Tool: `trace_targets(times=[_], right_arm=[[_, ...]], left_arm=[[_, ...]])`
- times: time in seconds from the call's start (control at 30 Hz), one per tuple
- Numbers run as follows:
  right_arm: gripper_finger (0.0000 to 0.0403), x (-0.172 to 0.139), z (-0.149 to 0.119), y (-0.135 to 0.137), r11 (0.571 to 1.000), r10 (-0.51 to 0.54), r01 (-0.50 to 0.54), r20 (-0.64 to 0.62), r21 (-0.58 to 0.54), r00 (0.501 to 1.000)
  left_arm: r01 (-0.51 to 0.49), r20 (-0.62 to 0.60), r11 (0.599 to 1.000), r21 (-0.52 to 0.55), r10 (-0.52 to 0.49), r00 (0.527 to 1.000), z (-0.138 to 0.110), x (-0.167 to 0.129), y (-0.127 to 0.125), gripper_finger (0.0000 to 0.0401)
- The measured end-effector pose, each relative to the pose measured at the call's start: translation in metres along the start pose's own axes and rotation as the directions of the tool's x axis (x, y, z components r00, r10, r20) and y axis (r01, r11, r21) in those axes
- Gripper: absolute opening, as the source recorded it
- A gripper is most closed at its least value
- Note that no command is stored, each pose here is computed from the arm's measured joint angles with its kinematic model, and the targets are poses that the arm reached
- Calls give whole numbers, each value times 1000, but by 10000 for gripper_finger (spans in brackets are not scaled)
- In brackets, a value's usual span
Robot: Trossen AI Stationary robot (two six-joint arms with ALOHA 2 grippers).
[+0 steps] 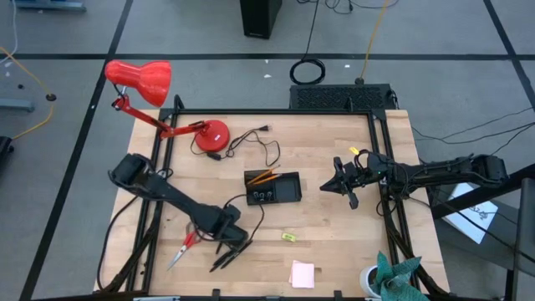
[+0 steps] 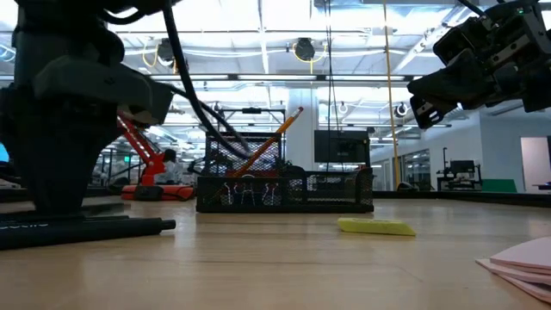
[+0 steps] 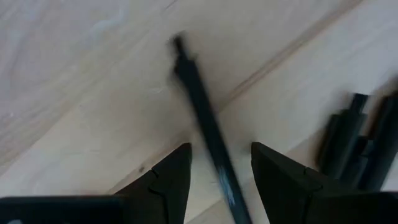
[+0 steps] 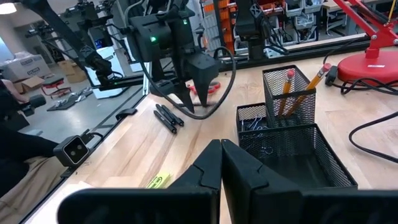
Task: Pick and place office supplies into organizer
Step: Put the black pen into the desk organizer
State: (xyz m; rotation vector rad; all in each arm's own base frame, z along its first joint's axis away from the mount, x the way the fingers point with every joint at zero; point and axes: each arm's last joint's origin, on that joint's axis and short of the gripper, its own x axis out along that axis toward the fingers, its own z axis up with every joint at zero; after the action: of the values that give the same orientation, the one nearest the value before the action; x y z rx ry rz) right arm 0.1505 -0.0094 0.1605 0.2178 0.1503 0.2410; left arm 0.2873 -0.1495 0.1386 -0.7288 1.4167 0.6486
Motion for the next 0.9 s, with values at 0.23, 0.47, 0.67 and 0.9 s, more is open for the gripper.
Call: trace_targets(times=[0.23,0.47,0.67,0.9], right_arm=[[4,0,0,0,1000,0,0,3,-17,1000],[4,0,0,0,1000,0,0,4,-16,1000],[4,0,0,0,1000,0,0,3,-16,1000],[4,0,0,0,1000,1,-1,3,-15,1000]], left_arm=[[-56,-52,998,35,58,997,6,16,1,171],[-93,-32,989,116,97,995,6,21,3,89],[-111,23,975,191,108,994,5,16,-1,17],[-168,225,930,326,97,970,3,8,-12,45]])
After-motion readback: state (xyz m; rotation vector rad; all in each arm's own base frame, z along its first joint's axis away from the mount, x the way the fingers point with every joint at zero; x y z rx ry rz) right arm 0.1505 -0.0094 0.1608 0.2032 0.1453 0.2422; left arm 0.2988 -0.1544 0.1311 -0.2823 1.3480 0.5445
